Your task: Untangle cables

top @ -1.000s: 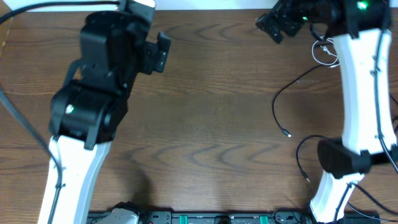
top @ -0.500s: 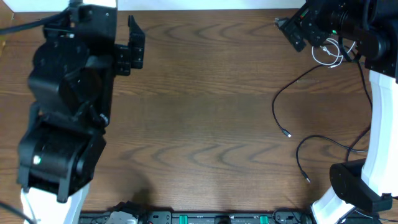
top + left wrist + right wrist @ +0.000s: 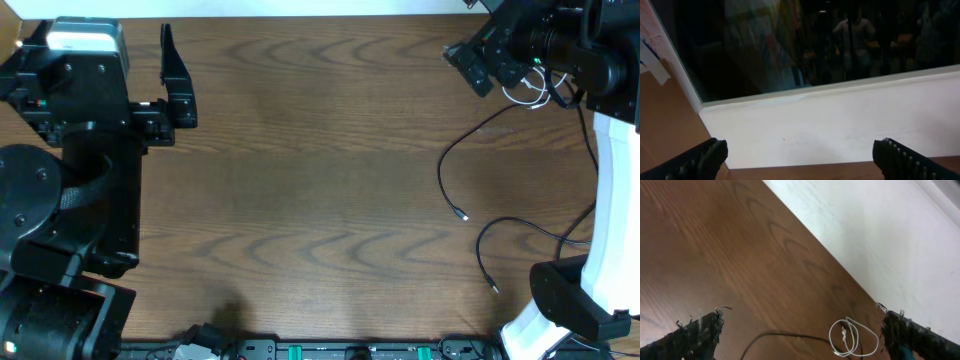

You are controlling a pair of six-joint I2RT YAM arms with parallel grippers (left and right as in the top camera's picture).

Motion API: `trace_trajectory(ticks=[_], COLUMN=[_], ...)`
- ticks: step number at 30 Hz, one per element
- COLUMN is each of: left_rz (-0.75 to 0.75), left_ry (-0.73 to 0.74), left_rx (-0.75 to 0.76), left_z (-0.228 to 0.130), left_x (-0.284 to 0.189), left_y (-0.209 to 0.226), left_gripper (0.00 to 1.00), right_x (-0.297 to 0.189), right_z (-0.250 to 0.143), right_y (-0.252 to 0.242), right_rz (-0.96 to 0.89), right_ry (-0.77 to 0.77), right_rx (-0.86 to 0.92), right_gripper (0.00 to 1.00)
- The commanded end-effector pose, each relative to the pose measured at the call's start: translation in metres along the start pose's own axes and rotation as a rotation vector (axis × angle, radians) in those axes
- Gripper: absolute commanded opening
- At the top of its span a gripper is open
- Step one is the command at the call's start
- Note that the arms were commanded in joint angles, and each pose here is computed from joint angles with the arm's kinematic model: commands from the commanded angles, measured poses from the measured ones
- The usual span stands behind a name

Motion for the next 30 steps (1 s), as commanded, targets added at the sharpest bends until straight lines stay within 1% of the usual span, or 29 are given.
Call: trace_trajectory(ticks=[1,11,18,20,23,24,26,27,28,29,30], left_rz=[0.011,0.01,0.012,0.011,0.006,-0.119,-0.237,-0.343,-0.363,-0.317,-0.317], left_ry=[-0.023,-0.023,-0.038,-0.032,0.018,0.039,0.031,0.024,0.023,0.033,0.04], left_rx=[-0.008,-0.008,-0.014,-0.011,0.008,0.017,0.014,0.011,0.014,0.025,0.027], left_z=[0.009,0.009,0.012,0.011,0.0,-0.005,-0.004,-0.003,-0.003,-0.006,-0.007], left_x=[-0.003,-0.003,-0.012,-0.011,-0.011,-0.012,-0.015,-0.019,-0.02,-0.02,-0.022], left_y=[0.003,0.003,0.007,0.006,0.005,-0.013,-0.029,-0.044,-0.046,-0.039,-0.038], left_gripper=[0.98,0.98,0.98,0.98,0.98,0.98,0.98,0.98,0.98,0.98,0.98], right_x=[-0.005,-0.005,-0.005,-0.005,-0.005,-0.005,-0.005,-0.005,-0.005,-0.005,-0.005], right_z=[-0.001,-0.003,-0.003,-0.003,-0.002,-0.002,-0.002,-0.002,-0.002,-0.002,-0.002], right_y=[0.002,0.003,0.003,0.003,0.004,0.004,0.004,0.004,0.004,0.004,0.004], right_rz=[0.002,0.008,0.008,0.008,0.009,0.009,0.009,0.009,0.009,0.009,0.009], right_ry=[0.002,0.01,0.01,0.01,0.009,0.009,0.009,0.009,0.009,0.009,0.009], right_rx=[0.018,0.019,0.019,0.019,0.019,0.019,0.019,0.019,0.019,0.019,0.019], right_gripper=[0.99,0.99,0.99,0.99,0.99,0.99,0.99,0.99,0.99,0.99,0.99])
Point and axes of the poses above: each gripper's point midway between its finger pads, its own x axis out along the fingers, its own y axis along the line the jaws close on, z = x × y, the point moved 3 cm from there along -x, back along the fingers, and after that the axes turned 7 degrees about -x, right-handed, at the moved point
